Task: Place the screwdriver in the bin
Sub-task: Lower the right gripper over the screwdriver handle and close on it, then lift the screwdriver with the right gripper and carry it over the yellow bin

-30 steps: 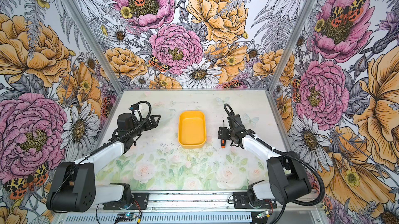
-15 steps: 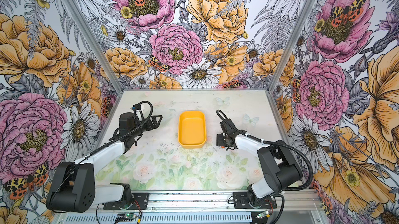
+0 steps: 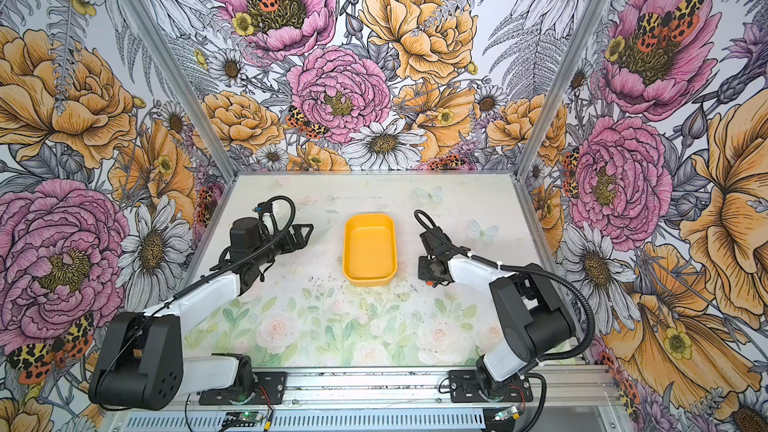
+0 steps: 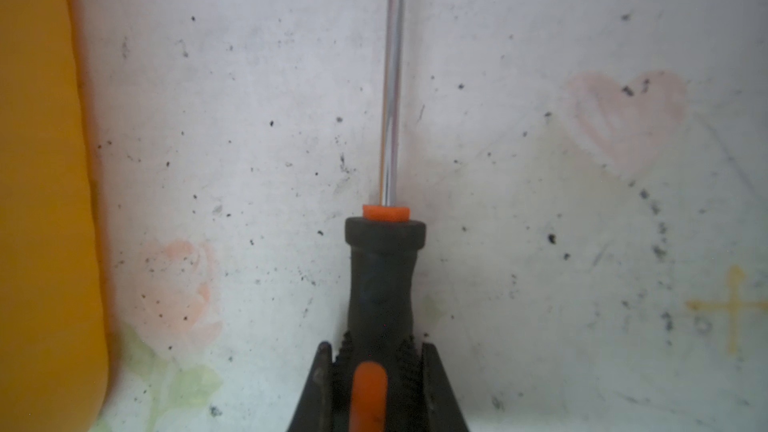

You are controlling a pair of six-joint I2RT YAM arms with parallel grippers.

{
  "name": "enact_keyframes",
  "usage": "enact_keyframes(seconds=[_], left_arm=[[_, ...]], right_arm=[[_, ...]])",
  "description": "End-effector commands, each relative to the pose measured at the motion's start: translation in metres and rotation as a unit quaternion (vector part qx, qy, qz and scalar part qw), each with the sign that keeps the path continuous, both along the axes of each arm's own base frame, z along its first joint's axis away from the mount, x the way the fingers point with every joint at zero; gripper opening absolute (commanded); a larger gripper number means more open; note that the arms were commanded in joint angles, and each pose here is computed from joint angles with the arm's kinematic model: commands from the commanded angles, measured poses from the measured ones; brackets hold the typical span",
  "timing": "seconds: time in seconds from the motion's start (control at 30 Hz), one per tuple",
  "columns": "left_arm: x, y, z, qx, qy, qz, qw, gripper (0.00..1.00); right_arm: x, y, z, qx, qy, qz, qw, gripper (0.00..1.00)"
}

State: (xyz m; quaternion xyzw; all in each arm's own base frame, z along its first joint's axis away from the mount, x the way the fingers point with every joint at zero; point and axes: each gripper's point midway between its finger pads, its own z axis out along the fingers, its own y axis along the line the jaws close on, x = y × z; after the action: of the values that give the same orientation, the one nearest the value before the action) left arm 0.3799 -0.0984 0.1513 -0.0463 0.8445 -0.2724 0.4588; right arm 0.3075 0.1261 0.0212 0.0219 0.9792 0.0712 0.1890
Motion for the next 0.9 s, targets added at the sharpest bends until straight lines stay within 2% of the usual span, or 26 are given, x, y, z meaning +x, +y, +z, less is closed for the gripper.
enact_keyframes(seconds=[0.0,0.13,0.27,0.47,0.57,0.67,0.87], left_arm=[[0.003,-0.005,0.011,0.002,-0.012,-0.009,1.000,0.99],[0.003,-0.005,0.012,0.003,-0.012,-0.009,1.000,0.99],[0.003,-0.006,0.012,0.001,-0.010,-0.011,1.000,0.99],[0.002,-0.006,0.012,-0.001,-0.009,-0.011,1.000,0.99],[0.002,-0.008,0.015,-0.004,-0.010,-0.014,1.000,0.99],[0.002,-0.009,0.016,-0.006,-0.010,-0.016,1.000,0.99],[0.001,-0.009,0.016,-0.001,-0.006,-0.016,1.000,0.99]], right_arm=[[0.006,0.007,0.015,0.028,-0.006,-0.002,1.000,0.00],[0.018,0.010,0.051,0.084,-0.038,-0.013,0.996,0.00],[0.036,0.013,0.114,0.138,-0.100,-0.020,0.985,0.00],[0.059,0.043,0.228,0.219,-0.200,0.007,0.955,0.00],[0.064,0.067,0.266,0.221,-0.240,0.022,0.945,0.00],[0.060,0.103,0.286,0.206,-0.268,0.051,0.940,0.00],[0.056,0.148,0.267,0.151,-0.273,0.051,0.949,0.00]])
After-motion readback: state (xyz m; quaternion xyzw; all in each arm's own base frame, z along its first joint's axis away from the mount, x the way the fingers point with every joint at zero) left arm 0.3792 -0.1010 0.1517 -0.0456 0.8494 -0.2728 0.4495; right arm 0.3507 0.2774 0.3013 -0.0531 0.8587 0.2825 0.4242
